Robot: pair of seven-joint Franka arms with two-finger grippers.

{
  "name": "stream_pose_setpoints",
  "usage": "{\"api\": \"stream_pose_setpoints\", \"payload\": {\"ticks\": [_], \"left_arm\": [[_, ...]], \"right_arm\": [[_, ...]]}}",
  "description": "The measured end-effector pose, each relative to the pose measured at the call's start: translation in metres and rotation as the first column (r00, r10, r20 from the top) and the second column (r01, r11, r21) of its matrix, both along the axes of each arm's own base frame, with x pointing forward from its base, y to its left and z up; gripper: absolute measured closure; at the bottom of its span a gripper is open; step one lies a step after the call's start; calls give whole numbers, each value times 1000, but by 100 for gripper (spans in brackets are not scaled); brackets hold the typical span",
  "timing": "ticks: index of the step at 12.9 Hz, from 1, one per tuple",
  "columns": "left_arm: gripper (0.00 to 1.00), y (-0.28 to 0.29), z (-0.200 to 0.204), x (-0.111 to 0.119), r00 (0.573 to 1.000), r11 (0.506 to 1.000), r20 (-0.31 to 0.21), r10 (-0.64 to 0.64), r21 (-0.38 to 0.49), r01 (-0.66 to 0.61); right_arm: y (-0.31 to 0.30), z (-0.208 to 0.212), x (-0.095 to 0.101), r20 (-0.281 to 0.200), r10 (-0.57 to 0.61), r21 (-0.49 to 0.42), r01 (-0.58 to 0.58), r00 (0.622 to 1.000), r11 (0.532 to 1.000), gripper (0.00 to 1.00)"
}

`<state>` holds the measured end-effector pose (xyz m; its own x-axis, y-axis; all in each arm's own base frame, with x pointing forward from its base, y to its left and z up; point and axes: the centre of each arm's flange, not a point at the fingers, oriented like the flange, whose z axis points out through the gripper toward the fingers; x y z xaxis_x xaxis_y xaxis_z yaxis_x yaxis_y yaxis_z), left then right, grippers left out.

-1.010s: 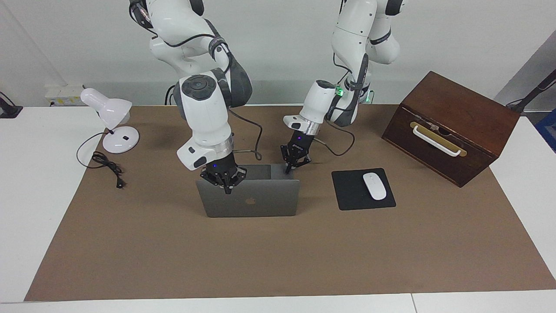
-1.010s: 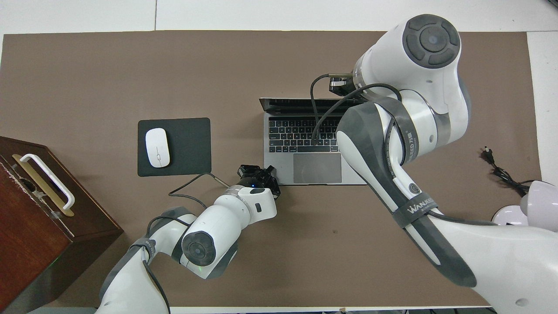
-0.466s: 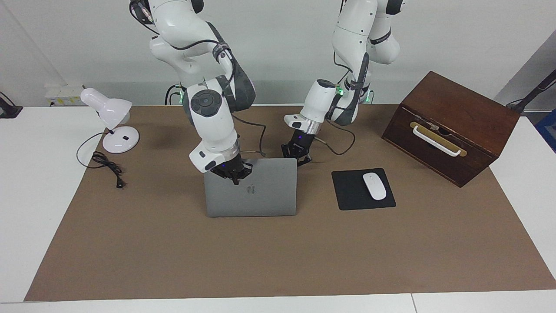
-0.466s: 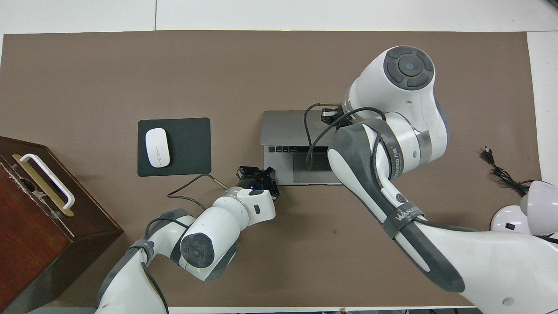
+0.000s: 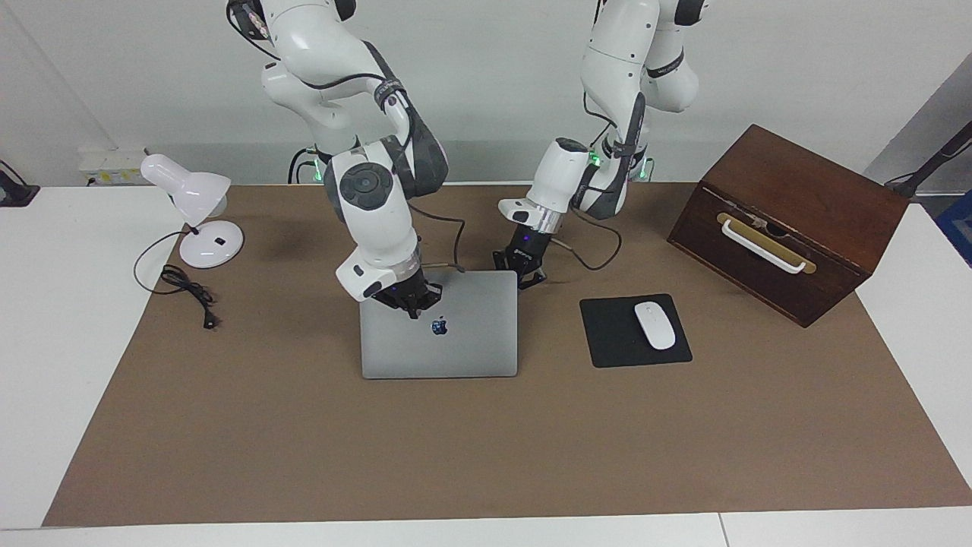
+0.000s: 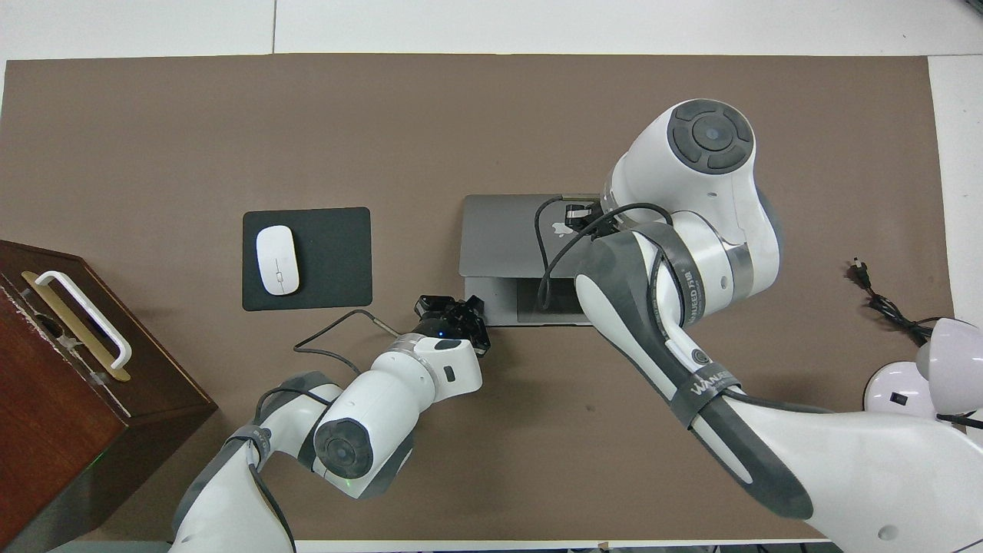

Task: Close laptop with both arms
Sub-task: 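Push the laptop lid down toward the keyboard with the right gripper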

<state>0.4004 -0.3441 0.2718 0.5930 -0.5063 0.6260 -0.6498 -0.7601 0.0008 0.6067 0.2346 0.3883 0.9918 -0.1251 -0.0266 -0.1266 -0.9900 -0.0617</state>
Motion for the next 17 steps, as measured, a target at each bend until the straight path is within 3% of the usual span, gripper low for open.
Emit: {"api": "stream_pose_setpoints", "payload": {"ticks": [17], "left_arm": [[99,2,-2,-3,1000,1000,27,-15,-4,15]], "right_arm": [[0,-29,-27,-100,-70,50,75,993,996,99]]}}
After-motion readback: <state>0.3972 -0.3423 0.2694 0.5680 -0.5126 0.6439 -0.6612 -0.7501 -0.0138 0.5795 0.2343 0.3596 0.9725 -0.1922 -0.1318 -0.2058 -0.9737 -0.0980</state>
